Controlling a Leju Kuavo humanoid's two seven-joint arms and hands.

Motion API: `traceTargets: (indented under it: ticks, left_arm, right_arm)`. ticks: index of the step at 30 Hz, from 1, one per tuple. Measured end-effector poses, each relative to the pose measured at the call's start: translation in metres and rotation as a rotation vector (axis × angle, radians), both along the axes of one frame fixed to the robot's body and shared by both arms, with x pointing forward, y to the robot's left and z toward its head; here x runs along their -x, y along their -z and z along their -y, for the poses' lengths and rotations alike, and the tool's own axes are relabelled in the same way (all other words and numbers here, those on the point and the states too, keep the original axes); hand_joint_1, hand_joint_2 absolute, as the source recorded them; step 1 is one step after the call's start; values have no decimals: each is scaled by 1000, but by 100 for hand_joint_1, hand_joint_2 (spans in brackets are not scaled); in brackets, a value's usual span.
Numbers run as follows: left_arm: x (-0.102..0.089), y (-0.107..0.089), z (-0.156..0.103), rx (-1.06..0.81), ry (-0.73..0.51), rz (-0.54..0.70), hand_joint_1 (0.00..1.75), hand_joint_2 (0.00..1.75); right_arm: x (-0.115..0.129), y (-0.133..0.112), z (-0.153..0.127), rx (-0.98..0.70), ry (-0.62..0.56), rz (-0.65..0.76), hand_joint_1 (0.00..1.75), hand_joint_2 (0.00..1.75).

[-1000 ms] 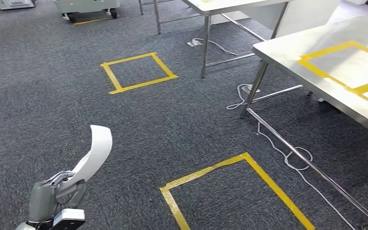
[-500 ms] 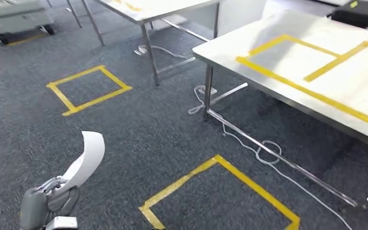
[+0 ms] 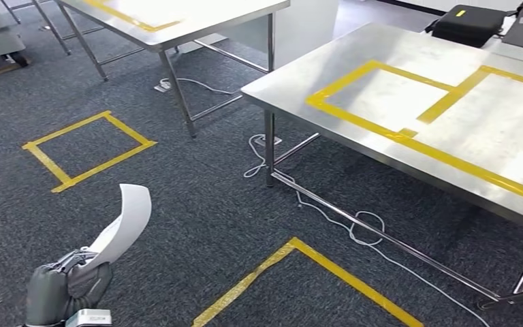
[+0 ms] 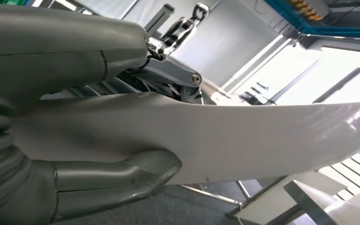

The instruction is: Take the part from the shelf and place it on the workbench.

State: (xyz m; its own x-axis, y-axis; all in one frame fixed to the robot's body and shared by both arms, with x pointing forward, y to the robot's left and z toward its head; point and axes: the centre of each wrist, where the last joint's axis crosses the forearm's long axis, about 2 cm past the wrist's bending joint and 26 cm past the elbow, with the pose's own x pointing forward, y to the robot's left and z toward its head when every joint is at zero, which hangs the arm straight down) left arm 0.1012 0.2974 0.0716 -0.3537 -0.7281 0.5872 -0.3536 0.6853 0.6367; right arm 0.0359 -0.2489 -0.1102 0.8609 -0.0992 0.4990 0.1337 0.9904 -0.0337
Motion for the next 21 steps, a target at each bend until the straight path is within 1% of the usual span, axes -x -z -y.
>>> traceTargets:
  ticks: [7,12,16,21]
  left_arm:
    - [-2,-3,1,-1,5,17,175,175]
    - [-5,-4,2,-2,18,24,175,175]
    - [-18,-8,14,-2,39,29,175,175]
    - [-25,-10,28,9,81,30,175,175]
  right_arm:
    - [-9,-1,0,-1,-2,18,0,175]
    - [-9,-1,0,-9,4,22,0,175]
    - [-8,0,4,-21,24,32,0,175]
    - [2,1,10,-15,36,13,0,175]
